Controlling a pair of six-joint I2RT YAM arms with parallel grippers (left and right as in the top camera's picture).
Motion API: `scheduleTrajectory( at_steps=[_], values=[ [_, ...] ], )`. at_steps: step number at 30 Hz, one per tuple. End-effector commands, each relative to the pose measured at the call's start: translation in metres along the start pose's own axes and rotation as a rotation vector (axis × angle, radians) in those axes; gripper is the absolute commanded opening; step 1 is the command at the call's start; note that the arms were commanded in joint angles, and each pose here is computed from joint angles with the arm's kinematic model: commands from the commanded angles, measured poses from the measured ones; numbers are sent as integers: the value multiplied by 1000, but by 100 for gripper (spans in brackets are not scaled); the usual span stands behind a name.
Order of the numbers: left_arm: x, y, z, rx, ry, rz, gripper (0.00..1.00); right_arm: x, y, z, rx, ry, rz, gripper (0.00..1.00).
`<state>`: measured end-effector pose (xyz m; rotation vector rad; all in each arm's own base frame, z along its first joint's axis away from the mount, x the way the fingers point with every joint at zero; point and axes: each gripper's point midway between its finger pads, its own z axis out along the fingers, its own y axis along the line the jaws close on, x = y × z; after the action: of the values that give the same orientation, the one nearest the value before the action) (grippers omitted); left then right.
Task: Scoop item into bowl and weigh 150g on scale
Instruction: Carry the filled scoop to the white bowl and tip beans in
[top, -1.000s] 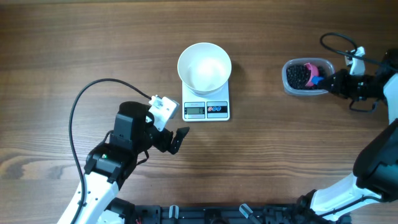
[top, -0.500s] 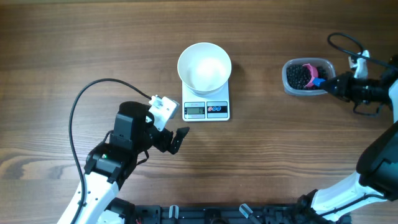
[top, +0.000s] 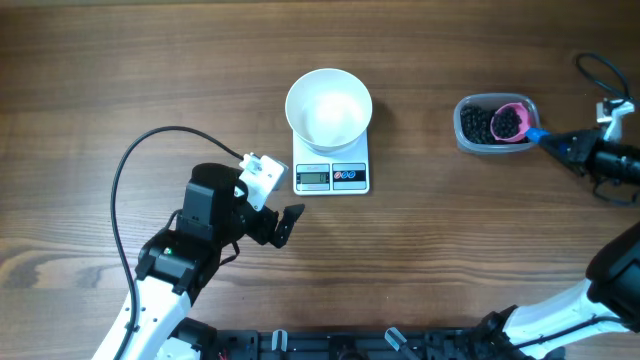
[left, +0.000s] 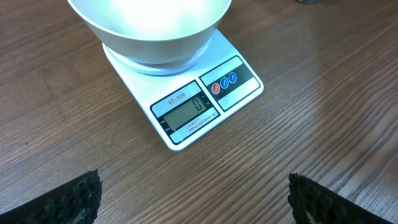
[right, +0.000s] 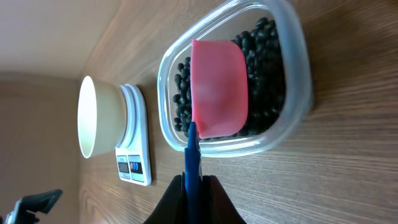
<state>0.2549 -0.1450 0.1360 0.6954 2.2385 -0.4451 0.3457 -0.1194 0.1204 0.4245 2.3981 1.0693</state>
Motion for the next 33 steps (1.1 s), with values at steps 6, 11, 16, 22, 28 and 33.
scheduleTrajectory(
  at_steps=[6,11,16,22,28,33],
  values=[
    [4,0,1,11,5,4,100,-8,21,-4,-167,-63,24,4],
    [4,0,1,11,5,4,100,-11,39,-6,-265,-87,19,4],
    [4,0,1,11,5,4,100,-9,61,4,-339,-60,45,4],
    [4,0,1,11,5,4,100,-4,94,44,-374,48,19,5],
    [4,0,1,11,5,4,100,13,145,98,-420,186,-39,4],
    [4,0,1,11,5,4,100,24,179,116,-499,248,-62,4]
  ],
)
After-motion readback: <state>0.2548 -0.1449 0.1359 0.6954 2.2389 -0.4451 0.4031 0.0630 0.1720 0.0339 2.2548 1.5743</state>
